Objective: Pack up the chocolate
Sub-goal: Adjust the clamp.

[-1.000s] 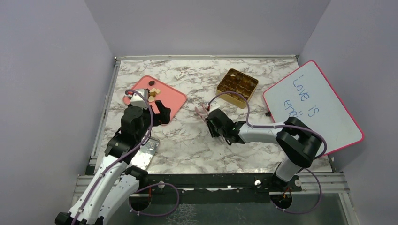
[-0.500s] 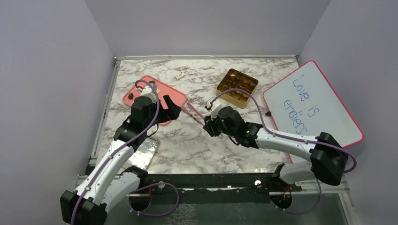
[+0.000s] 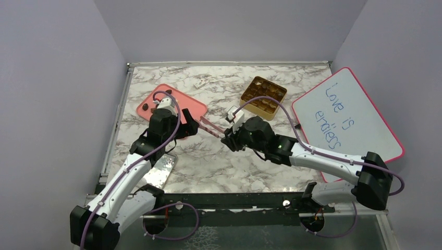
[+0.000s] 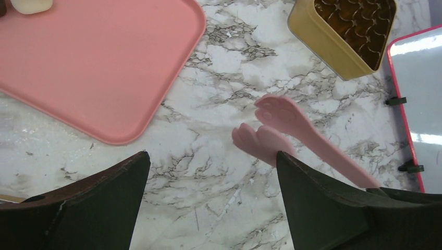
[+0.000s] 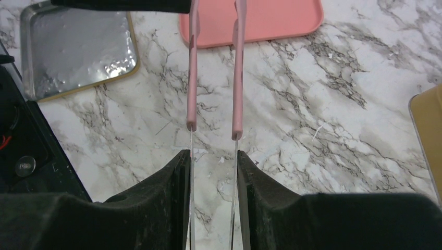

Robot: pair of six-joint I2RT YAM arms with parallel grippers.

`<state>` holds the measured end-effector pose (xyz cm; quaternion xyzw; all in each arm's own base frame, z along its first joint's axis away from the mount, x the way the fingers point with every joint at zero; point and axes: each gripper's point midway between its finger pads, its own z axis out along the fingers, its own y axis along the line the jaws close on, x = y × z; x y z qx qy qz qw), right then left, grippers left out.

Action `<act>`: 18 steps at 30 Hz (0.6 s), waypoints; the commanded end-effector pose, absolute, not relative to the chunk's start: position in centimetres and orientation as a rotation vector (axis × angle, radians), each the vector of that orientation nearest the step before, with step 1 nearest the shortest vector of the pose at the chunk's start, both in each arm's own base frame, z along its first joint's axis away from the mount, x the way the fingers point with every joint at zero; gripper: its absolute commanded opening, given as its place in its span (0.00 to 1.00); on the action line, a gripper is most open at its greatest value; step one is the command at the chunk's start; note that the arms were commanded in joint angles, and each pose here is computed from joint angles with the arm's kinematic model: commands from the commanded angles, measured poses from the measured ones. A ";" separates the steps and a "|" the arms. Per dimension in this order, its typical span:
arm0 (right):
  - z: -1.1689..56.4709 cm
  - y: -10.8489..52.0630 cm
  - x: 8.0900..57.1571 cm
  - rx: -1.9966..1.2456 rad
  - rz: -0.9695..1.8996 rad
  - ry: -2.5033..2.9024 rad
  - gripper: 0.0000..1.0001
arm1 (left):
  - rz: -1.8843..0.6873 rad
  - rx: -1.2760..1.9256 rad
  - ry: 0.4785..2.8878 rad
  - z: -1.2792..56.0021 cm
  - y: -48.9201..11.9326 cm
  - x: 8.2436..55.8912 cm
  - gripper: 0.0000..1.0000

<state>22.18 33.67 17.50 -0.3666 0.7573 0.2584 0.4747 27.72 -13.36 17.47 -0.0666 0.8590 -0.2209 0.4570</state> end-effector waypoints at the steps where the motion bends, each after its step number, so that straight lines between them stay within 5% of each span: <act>1: 20.8 34.5 22.2 -0.869 0.682 1.760 0.38 | -0.479 -0.151 2.134 16.9 -12.5 27.7 0.92; 18: 17.1 37.0 25.8 -0.854 0.536 1.891 0.38 | -0.531 -0.127 1.783 27.9 -10.4 24.9 0.99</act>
